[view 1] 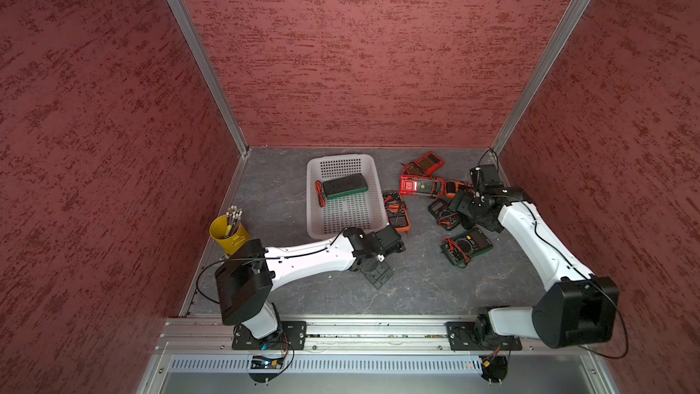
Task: Put the multimeter into the basket
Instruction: Pick up the multimeter from the center of the board.
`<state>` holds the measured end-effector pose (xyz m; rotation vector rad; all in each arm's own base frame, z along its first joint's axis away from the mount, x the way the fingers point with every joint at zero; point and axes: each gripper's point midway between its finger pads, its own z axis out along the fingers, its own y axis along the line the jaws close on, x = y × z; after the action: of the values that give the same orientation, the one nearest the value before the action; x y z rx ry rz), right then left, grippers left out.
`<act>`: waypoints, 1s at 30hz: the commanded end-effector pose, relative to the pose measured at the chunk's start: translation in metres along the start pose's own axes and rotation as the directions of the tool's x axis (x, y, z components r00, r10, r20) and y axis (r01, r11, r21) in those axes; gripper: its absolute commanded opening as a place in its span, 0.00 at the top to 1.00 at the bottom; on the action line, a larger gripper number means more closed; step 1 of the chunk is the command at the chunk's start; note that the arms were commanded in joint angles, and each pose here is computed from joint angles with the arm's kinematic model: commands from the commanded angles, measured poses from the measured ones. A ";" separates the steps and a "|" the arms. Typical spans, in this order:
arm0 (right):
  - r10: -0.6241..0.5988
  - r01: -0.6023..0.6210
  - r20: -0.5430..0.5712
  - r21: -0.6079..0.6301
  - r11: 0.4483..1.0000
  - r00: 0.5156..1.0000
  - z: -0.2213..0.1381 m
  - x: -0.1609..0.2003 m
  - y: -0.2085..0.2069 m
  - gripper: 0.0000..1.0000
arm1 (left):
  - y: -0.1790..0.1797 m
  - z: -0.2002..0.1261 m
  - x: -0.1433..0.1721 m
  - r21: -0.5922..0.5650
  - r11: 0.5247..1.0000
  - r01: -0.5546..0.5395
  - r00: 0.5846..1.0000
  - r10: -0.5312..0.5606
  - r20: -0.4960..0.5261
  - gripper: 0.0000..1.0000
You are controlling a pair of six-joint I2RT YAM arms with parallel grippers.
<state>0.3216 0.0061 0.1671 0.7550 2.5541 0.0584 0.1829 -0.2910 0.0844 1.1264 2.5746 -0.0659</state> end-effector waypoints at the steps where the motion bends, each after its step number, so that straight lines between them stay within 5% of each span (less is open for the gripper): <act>1: -0.006 0.008 0.049 -0.040 0.999 0.999 -0.010 -0.009 0.005 0.01 | 0.013 0.002 -0.028 -0.067 0.995 0.075 0.987 -0.064 0.148 0.00; 15: 0.013 -0.009 0.088 -0.056 0.998 0.996 -0.022 -0.013 0.004 0.01 | 0.026 0.048 -0.029 -0.189 0.982 0.012 0.994 0.009 0.107 0.00; 30: 0.012 -0.006 0.092 -0.066 0.998 0.996 -0.021 -0.010 0.003 0.01 | 0.007 0.062 -0.044 -0.164 0.980 -0.110 0.985 0.129 0.111 0.03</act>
<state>0.3190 0.0059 0.1880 0.7307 2.4729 0.0977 0.2323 -0.3111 0.0384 1.1207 2.4001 0.1267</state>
